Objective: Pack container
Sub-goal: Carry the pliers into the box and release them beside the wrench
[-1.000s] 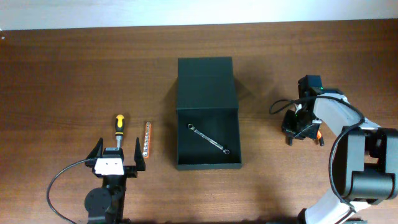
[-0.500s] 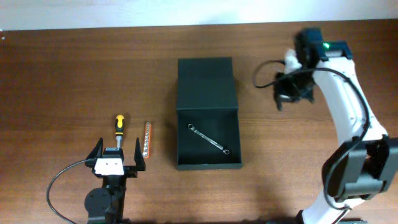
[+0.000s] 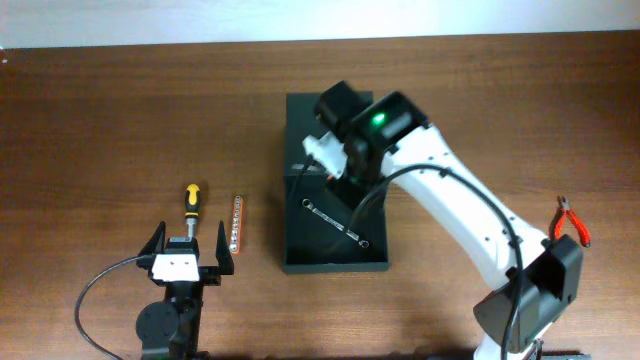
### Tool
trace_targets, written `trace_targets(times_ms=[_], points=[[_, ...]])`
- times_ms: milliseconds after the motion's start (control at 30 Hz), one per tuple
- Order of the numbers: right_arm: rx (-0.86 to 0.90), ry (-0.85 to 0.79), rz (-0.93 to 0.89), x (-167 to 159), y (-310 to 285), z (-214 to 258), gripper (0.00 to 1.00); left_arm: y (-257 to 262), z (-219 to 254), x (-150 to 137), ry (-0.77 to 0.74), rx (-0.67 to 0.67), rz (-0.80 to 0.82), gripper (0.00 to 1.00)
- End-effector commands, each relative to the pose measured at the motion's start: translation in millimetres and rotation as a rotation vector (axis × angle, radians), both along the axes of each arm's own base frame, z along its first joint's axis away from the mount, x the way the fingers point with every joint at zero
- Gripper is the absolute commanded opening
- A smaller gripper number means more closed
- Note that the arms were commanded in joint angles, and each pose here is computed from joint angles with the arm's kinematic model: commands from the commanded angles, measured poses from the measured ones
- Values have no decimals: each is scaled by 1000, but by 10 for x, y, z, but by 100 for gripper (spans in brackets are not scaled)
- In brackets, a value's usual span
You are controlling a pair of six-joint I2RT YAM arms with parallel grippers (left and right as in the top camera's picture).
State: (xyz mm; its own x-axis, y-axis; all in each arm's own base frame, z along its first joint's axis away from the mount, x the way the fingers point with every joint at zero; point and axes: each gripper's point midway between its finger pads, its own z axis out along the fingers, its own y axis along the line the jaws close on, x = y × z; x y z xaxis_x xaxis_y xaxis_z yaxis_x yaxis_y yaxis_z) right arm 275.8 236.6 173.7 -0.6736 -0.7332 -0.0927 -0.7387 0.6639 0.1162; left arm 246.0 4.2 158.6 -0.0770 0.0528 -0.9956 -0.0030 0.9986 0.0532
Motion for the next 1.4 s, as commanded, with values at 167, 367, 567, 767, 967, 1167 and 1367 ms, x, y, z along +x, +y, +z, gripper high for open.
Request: trace_targets(times_ms=[167,367,567,767,967,1167,1367], points=[[-29,4,86,-233,168,-186,4,16,-16,-1,0,-2,8,99],[-37,36,43,-272,153,-504,4,16,-16,-1,0,-2,8,99],[-29,36,-16,-262,169,-772,4,16,-16,-1,0,-2,8,99],[-27,44,-131,-266,164,-979,4,16,-16,-1,0,-2,8,99],[-21,42,-164,-257,173,-1036,4,16,-16,-1,0,-2,8,99],[-10,37,-201,-227,200,-1035,4,16,-16,-1,0,-2,8,99],[-1,28,-200,-206,218,-1043,4,16,-16,-1,0,-2,8,99]])
